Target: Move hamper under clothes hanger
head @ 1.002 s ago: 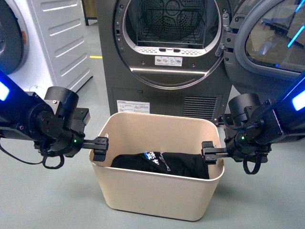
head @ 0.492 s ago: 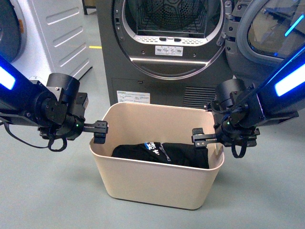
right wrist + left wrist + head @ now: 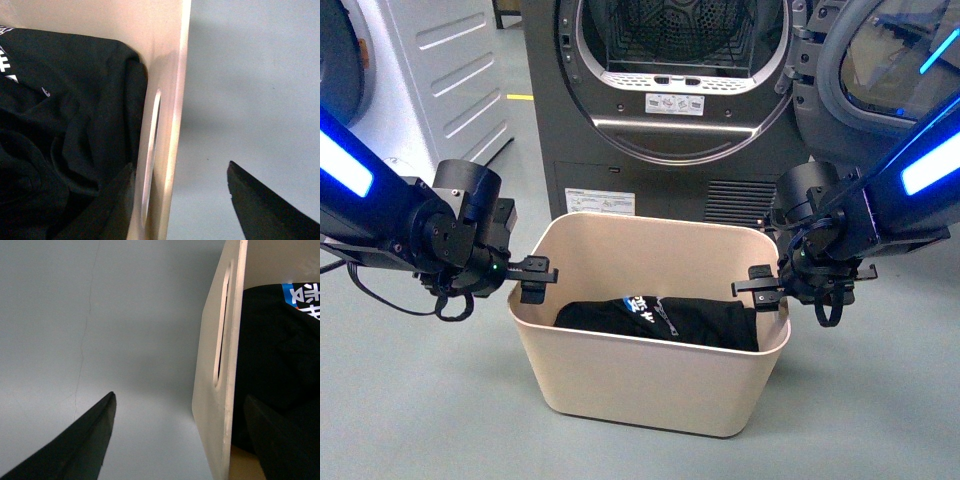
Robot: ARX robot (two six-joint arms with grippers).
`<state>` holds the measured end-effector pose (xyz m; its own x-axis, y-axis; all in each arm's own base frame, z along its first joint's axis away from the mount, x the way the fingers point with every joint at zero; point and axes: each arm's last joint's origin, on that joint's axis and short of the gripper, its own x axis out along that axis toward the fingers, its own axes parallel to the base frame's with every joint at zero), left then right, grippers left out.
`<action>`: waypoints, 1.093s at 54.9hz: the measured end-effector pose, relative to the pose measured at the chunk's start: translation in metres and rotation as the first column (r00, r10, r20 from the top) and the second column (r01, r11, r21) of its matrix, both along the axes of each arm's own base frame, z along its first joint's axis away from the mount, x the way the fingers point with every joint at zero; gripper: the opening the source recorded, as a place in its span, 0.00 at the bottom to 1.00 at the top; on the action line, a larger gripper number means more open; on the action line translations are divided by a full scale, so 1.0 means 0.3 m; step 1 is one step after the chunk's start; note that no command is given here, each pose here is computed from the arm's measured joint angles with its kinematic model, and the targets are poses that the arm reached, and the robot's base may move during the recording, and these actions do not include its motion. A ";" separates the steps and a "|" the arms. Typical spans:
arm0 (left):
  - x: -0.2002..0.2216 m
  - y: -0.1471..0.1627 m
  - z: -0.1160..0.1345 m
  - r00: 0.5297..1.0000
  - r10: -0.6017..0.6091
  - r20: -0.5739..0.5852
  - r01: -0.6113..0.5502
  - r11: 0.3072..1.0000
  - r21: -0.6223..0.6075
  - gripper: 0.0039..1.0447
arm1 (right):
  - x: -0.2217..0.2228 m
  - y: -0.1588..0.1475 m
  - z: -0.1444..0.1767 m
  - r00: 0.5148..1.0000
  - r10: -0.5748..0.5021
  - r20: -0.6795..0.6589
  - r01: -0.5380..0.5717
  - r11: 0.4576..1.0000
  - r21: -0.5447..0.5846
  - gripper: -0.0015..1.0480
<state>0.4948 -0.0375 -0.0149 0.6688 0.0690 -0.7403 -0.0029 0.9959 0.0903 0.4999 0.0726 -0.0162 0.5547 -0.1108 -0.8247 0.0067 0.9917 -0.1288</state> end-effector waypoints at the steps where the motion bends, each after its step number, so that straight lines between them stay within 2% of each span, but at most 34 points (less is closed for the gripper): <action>1: 0.000 0.000 -0.001 1.000 0.001 0.000 -0.001 1.000 -0.002 0.71 | 0.000 0.000 0.000 1.000 0.000 0.000 0.000 1.000 -0.001 0.49; 13: -0.006 -0.010 -0.009 1.000 0.004 -0.007 -0.005 1.000 -0.018 0.30 | -0.005 0.012 -0.005 1.000 0.005 -0.004 -0.005 1.000 0.001 0.09; 17: -0.007 -0.020 -0.009 1.000 -0.002 -0.007 0.001 1.000 -0.025 0.20 | -0.006 0.016 -0.005 1.000 -0.004 -0.002 0.004 1.000 0.019 0.03; 23: -0.012 -0.035 -0.010 1.000 -0.003 -0.007 0.002 0.999 -0.037 0.03 | -0.006 0.016 -0.005 1.000 -0.022 0.000 0.022 0.999 0.033 0.03; 38: -0.057 -0.049 0.009 1.000 0.018 -0.020 -0.019 0.998 -0.066 0.04 | -0.039 0.006 -0.001 1.000 -0.025 0.001 0.025 0.999 0.032 0.03; 48: -0.147 -0.077 0.031 1.000 0.019 -0.015 -0.020 0.998 -0.056 0.04 | -0.129 -0.013 0.013 1.000 -0.009 0.008 0.009 0.999 0.038 0.03; 60: -0.227 -0.073 0.107 0.999 0.026 0.022 -0.025 0.999 -0.045 0.04 | -0.229 -0.028 0.051 0.999 0.014 0.045 -0.018 0.996 0.084 0.03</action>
